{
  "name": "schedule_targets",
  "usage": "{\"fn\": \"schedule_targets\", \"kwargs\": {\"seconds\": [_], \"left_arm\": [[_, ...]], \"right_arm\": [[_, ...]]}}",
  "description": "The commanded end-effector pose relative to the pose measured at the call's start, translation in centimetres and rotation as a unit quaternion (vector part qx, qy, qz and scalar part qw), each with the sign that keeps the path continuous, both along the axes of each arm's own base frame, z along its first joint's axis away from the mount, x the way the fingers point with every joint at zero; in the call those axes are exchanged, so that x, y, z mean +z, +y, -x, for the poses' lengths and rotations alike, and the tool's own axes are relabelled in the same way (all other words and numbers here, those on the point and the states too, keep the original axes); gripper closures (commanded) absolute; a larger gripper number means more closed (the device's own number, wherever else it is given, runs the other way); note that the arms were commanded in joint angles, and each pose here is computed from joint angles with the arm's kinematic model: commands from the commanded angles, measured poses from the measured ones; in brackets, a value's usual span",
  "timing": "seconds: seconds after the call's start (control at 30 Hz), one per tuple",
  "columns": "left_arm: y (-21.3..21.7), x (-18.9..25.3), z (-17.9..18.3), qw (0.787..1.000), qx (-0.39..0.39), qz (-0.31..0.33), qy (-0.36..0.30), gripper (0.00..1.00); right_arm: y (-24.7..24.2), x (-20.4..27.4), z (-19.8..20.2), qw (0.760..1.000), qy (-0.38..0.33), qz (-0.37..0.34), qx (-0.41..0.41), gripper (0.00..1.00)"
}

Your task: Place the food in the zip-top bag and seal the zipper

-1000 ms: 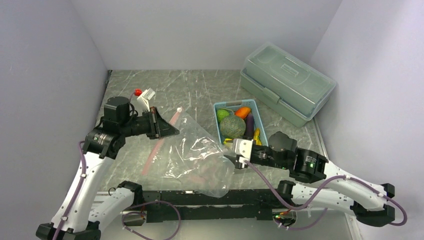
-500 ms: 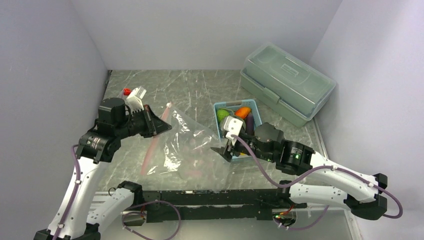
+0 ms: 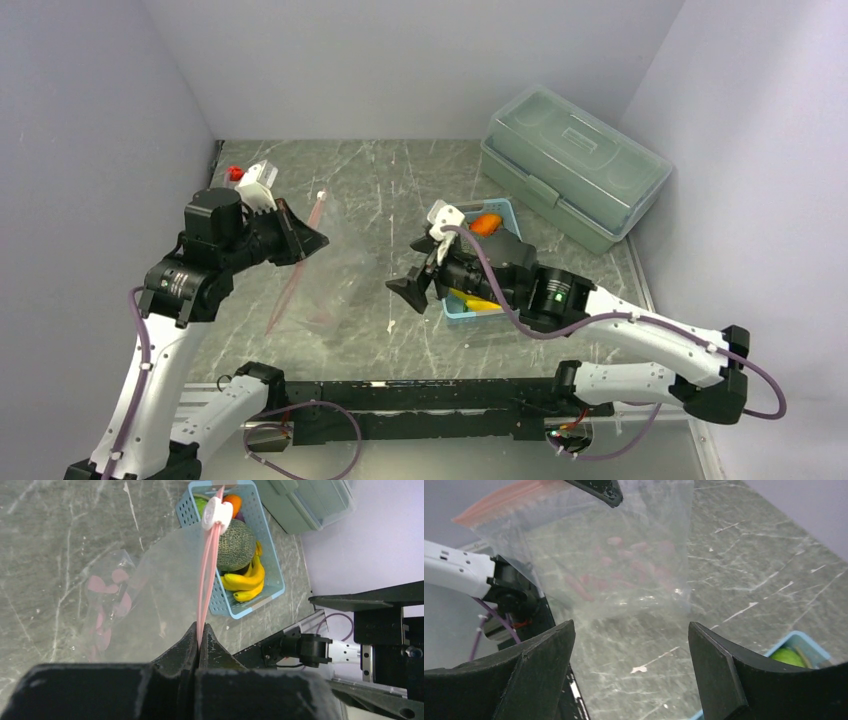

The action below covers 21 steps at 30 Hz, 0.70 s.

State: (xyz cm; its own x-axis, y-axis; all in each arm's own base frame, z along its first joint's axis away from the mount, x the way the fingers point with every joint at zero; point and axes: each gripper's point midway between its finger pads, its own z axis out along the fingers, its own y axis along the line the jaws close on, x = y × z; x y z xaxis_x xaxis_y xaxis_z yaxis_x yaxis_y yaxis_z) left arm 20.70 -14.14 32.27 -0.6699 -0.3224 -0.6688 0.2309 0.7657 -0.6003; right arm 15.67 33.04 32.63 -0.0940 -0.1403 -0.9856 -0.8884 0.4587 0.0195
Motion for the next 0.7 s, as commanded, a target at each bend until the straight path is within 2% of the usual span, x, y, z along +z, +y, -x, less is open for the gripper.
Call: {"fn": "schedule_targets", "kwargs": {"seconds": [0.0, 0.27, 0.67], "left_arm": [[0.7, 1.2, -1.0, 0.999, 0.019, -0.013, -0.027, 1.0], [1.5, -0.8, -2.6, 0.998, 0.064, -0.023, -0.007, 1.0], [2.1, -3.1, -4.5, 0.99, 0.137, 0.011, 0.023, 1.0]], "right_arm": [[2.1, 4.7, -0.4, 0.994, 0.043, -0.099, -0.014, 0.13], [4.9, 4.7, -1.8, 0.978, 0.133, -0.15, -0.052, 0.2], [8.7, 2.6, -2.7, 0.965, 0.213, -0.138, -0.07, 0.29]]}}
